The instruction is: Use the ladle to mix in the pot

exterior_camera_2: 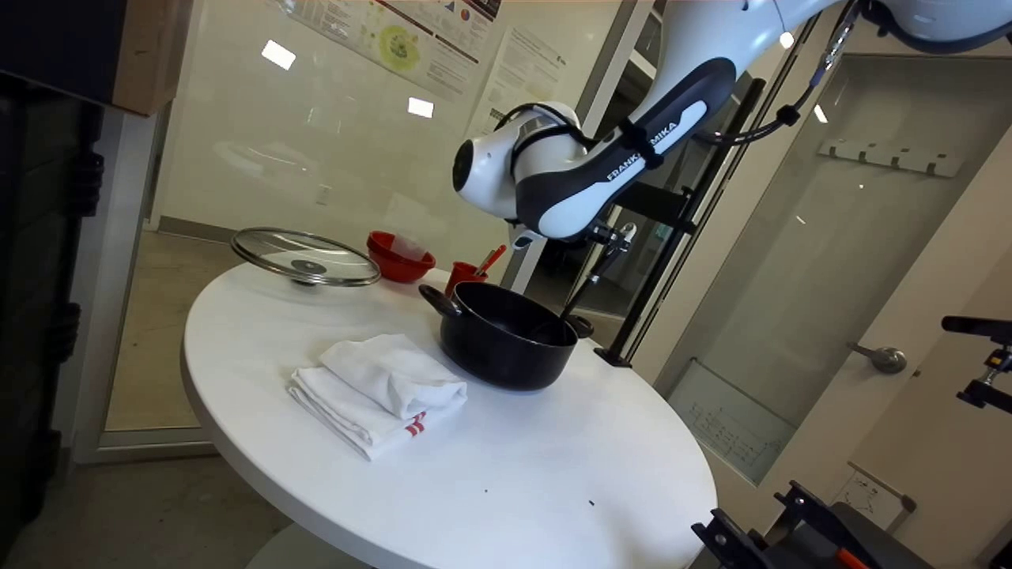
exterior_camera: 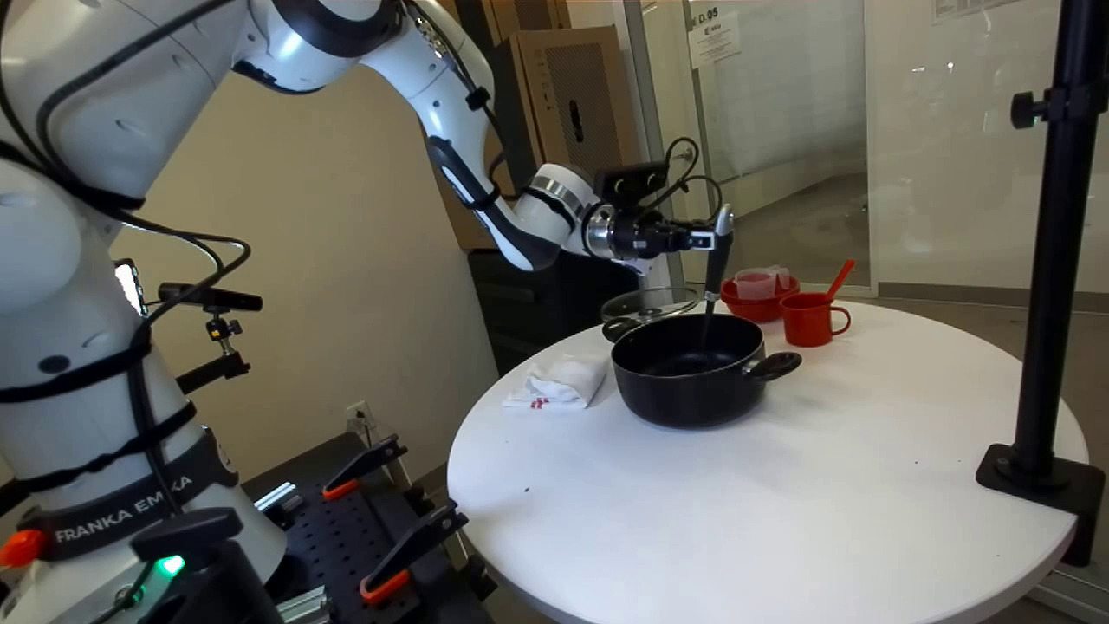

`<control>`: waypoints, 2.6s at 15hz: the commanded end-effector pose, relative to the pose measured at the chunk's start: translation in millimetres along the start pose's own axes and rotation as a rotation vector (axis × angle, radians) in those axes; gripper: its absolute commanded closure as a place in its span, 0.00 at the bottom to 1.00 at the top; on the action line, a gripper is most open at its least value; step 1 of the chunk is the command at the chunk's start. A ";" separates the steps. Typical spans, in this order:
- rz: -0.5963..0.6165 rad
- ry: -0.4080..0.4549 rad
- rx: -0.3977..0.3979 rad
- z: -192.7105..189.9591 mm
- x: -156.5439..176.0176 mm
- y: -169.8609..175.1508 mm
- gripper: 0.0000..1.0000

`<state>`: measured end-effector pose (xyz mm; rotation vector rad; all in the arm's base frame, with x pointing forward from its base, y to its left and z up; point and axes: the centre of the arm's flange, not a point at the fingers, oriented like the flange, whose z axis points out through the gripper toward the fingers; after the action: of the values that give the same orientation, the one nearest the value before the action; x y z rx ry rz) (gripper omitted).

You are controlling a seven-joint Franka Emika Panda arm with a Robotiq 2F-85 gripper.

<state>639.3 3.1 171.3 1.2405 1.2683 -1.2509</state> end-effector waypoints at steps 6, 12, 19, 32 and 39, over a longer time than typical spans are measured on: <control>0.240 0.009 -0.052 -53.7 26.7 50.1 0.92; 0.217 0.056 -0.128 -101.9 26.4 32.6 0.92; -0.094 0.073 -0.192 -83.8 6.8 -23.2 0.92; 0.018 0.051 0.060 22.0 -14.6 28.7 0.92; 0.004 0.139 -0.132 -81.4 10.6 12.0 0.92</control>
<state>661.8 42.4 172.4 1.2841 1.3691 -1.1422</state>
